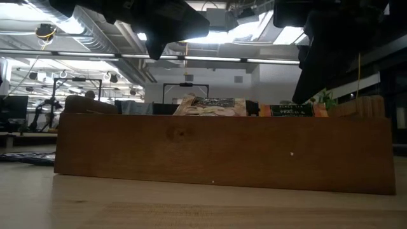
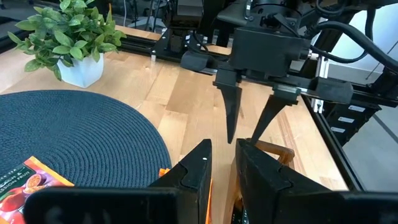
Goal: Pick & Place Tea
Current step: Adjust the wooden organizer
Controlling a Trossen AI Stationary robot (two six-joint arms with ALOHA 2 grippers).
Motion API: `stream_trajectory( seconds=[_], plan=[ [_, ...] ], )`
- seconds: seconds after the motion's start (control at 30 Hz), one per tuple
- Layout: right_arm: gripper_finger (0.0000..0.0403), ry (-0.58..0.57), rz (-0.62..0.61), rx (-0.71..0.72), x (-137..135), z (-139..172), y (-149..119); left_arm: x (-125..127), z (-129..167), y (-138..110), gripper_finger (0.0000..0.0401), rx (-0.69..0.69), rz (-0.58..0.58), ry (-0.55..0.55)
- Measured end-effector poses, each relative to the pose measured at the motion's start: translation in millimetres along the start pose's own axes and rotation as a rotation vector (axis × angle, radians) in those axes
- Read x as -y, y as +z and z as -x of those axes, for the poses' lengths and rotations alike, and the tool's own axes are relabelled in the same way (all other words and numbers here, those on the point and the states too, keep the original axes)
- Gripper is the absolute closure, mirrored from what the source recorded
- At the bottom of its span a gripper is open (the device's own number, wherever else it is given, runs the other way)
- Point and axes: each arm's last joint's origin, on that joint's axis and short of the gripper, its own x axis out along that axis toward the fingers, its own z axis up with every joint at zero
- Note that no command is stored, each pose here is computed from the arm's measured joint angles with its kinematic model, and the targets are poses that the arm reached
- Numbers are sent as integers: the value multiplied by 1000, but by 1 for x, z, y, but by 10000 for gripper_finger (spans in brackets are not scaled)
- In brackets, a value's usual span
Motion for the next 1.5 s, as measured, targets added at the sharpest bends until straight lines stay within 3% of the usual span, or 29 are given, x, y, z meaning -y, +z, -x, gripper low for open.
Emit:
stream_trajectory(
  seconds=[0.23, 0.47, 0.63, 0.7, 0.83, 0.97, 1.2, 1.5],
  plan=[
    [231, 12, 162, 14, -1, 0, 1, 0, 0, 0, 333, 0, 0, 0],
    [227, 64, 331, 76, 0, 24, 9, 2, 0, -1, 333, -24, -1, -70],
    [226, 90, 347, 84, 1, 33, 11, 2, 0, -2, 333, -42, -2, -78],
    [226, 150, 362, 46, -1, 33, 10, 1, 0, -4, 333, -59, 1, -73],
    [230, 390, 401, -62, -9, 35, 6, 2, 0, -7, 333, -106, 0, -108],
    [259, 566, 350, -84, -20, 31, 8, 2, 1, -10, 333, -144, -18, -152],
    [385, 584, 276, -186, -27, -4, -1, 1, 2, -16, 333, -208, -26, -155],
    [397, 585, 275, -192, -35, -40, -10, -1, 2, -18, 333, -233, -31, -123]
  ],
)
